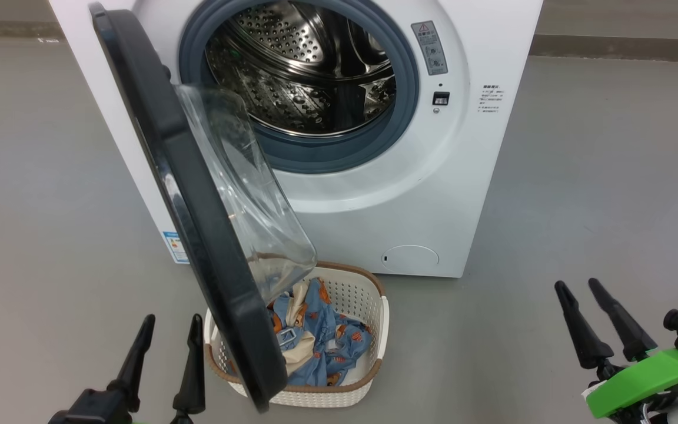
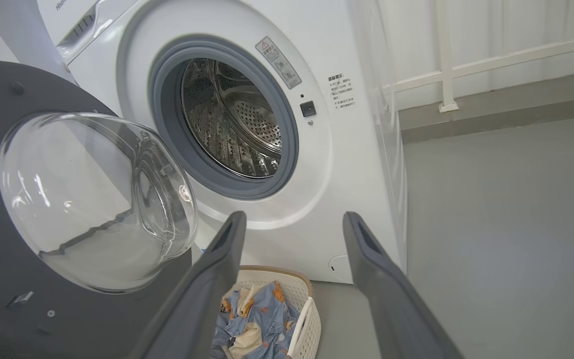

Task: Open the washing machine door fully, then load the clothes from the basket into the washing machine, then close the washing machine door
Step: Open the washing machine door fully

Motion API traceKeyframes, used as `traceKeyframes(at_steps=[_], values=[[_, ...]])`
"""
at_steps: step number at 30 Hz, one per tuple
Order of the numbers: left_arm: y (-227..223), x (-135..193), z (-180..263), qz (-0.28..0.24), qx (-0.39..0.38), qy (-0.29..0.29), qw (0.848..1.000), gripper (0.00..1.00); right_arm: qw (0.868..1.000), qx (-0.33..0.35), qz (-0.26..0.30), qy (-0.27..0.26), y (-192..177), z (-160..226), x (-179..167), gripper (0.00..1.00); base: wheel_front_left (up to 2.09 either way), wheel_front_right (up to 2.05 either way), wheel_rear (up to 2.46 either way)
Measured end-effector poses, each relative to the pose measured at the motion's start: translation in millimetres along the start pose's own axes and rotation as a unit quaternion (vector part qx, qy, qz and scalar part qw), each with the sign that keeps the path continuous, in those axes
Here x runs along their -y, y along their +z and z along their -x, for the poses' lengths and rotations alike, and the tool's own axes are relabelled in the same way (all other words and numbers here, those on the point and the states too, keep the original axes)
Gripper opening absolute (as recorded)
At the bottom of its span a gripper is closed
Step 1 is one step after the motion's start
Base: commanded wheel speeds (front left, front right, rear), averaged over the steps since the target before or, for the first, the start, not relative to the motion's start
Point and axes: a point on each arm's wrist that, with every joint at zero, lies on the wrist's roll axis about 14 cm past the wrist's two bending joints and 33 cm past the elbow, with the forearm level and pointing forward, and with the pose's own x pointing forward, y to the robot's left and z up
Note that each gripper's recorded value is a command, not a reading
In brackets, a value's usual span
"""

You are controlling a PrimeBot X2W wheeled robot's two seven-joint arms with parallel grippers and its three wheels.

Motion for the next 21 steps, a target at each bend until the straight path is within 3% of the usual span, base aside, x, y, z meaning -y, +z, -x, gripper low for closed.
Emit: traceKeyframes(at_steps=[11,21], values=[[-3,2,-1,0.001,-0.005,-0.003,1.000,1.00,0.999,0.021,0.026,-0.037,-5,16,5,1.00,0.00,0.00,0.00],[-5,2,-2,0.001,-0.007,-0.003,1.000,1.00,0.998,0.031,0.030,-0.038,0,15,4,1.00,0.00,0.00,0.00]])
